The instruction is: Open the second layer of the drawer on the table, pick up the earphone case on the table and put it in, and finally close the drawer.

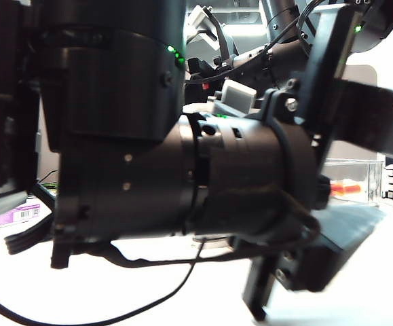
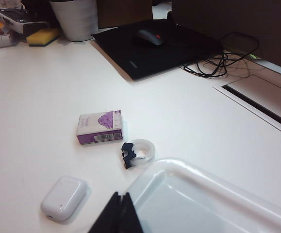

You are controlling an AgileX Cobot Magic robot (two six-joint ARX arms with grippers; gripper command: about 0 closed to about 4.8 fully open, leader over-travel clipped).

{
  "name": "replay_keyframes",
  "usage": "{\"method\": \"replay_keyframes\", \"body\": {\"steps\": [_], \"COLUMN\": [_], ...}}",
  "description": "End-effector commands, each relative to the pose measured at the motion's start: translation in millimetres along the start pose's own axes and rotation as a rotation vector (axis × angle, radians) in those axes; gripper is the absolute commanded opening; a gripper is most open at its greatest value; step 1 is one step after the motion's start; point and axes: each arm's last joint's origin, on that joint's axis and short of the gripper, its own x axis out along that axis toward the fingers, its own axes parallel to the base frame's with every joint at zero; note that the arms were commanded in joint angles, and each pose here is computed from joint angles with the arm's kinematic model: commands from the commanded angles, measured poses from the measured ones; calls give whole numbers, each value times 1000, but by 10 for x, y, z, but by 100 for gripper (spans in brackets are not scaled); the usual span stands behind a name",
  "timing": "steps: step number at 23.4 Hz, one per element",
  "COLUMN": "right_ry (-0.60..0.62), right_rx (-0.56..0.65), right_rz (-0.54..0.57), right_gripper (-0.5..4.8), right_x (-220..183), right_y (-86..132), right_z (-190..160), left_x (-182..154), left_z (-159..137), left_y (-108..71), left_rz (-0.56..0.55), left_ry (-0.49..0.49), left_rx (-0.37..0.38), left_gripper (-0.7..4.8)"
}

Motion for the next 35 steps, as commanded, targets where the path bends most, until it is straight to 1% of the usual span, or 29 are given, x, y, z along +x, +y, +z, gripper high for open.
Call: {"method": "replay_keyframes", "body": {"steps": [1,2,3,4,5,6,7,8,9,11,13,14,15,18,20,21,22,23,24,25,26,27,28,29,30,32,33,34,35], "right_ry": [107,108,112,115,121,124,124,123,119,110,103,97,90,57,32,20,6,4,5,6,13,25,66,102,163,250,282,334,370], "right_rx": [79,80,82,83,87,89,90,89,86,81,76,71,64,39,23,15,6,3,-11,-25,-38,-30,-3,20,61,120,131,125,125], "right_rz": [-4,-4,-4,-3,-3,-2,-3,-3,-2,-4,-5,-7,-9,-12,-21,-25,-26,-27,-30,-30,-28,-26,-19,-15,-3,39,46,63,80], "right_gripper": [-5,-5,-5,-5,-5,-5,-5,-5,-5,-5,-5,-5,-5,-5,-5,-5,-5,-5,-5,-5,-5,-5,-5,-5,-5,-5,-5,-5,-5], "right_x": [24,24,24,23,23,22,21,22,23,19,9,-8,-25,-87,-162,-213,-302,-363,-481,-549,-660,-727,-815,-865,-931,-989,-1010,-1028,-1013], "right_y": [4,4,5,6,7,7,6,5,5,4,8,9,11,39,45,64,111,144,197,236,304,345,404,439,488,569,595,639,693], "right_z": [-191,-192,-196,-199,-206,-209,-210,-205,-192,-174,-149,-122,-93,24,123,190,302,365,464,521,603,637,651,641,608,543,519,475,445], "left_x": [-2,-8,-23,-37,-69,-98,-160,-209,-307,-446,-590,-745,-818,-1070,-1217,-1293,-1387,-1436,-1506,-1563,-1672,-1749,-1870,-1935,-2035,-2137,-2152,-2169,-2174], "left_z": [13,31,71,100,146,169,195,205,223,245,295,371,416,586,689,739,814,846,883,907,944,963,979,982,983,998,1006,1027,1058], "left_y": [-136,-185,-286,-361,-470,-522,-567,-575,-575,-568,-566,-565,-568,-592,-616,-624,-644,-655,-666,-678,-708,-726,-736,-723,-700,-661,-636,-580,-519], "left_rz": [-94,-114,-154,-183,-225,-241,-237,-224,-206,-195,-182,-168,-168,-182,-179,-163,-116,-73,27,103,235,314,432,502,610,704,729,782,808], "left_ry": [61,60,51,46,35,33,32,37,41,23,-23,-83,-109,-205,-275,-302,-327,-324,-310,-319,-345,-365,-412,-436,-476,-522,-525,-527,-514], "left_rx": [13,32,77,105,142,157,183,202,222,232,238,262,282,367,446,488,559,595,662,703,776,809,855,883,915,915,914,911,901], "left_gripper": [285,283,282,281,272,260,212,190,179,179,179,177,167,77,41,2,-6,-6,-6,-6,-6,-6,-6,-6,-6,-6,-6,-5,0]}}
